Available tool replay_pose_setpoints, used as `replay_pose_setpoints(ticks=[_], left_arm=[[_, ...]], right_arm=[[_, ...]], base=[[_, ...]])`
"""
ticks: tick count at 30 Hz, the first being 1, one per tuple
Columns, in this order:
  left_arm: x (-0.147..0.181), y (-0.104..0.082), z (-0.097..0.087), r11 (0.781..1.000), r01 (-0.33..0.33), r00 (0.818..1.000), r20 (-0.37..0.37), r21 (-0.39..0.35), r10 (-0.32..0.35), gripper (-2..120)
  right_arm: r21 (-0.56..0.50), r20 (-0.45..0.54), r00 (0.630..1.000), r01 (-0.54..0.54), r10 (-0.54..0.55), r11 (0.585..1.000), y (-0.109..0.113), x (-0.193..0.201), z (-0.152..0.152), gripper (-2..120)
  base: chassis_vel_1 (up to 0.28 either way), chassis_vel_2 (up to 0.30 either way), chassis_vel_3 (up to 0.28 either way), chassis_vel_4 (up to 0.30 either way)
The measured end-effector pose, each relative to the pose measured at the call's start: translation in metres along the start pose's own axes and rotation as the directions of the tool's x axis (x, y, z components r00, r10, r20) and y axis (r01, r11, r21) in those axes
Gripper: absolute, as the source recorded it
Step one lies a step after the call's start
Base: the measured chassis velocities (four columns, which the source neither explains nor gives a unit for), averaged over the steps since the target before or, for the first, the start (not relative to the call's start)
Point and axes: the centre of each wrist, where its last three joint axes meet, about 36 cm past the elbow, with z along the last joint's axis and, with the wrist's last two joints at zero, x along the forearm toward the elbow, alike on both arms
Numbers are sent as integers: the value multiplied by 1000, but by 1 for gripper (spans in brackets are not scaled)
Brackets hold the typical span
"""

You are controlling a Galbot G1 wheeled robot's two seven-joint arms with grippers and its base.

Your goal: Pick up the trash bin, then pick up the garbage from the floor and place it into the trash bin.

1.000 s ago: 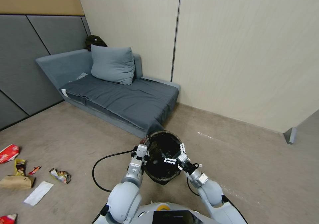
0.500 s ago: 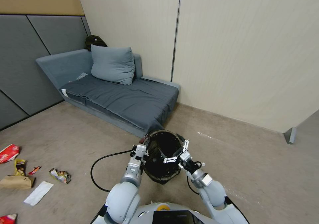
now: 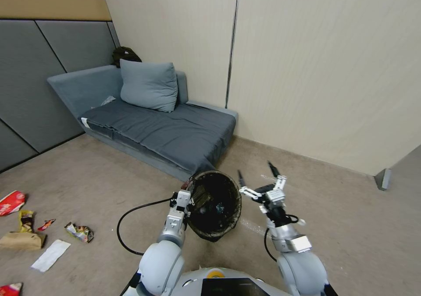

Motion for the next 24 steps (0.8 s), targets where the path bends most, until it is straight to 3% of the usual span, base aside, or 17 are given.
replay_pose_setpoints(ticks=[6, 24], left_arm=[[1, -1, -1, 1000, -5, 1000, 2, 3, 5, 1], [1, 2, -3, 1000, -2, 1000, 2, 24, 2, 1]], right_arm=[[-20, -32, 998, -56, 56, 998, 1, 6, 9, 100], [-21, -34, 997, -69, 68, 997, 0, 6, 17, 100]], base=[[0, 0, 0, 0], [0, 0, 0, 0]])
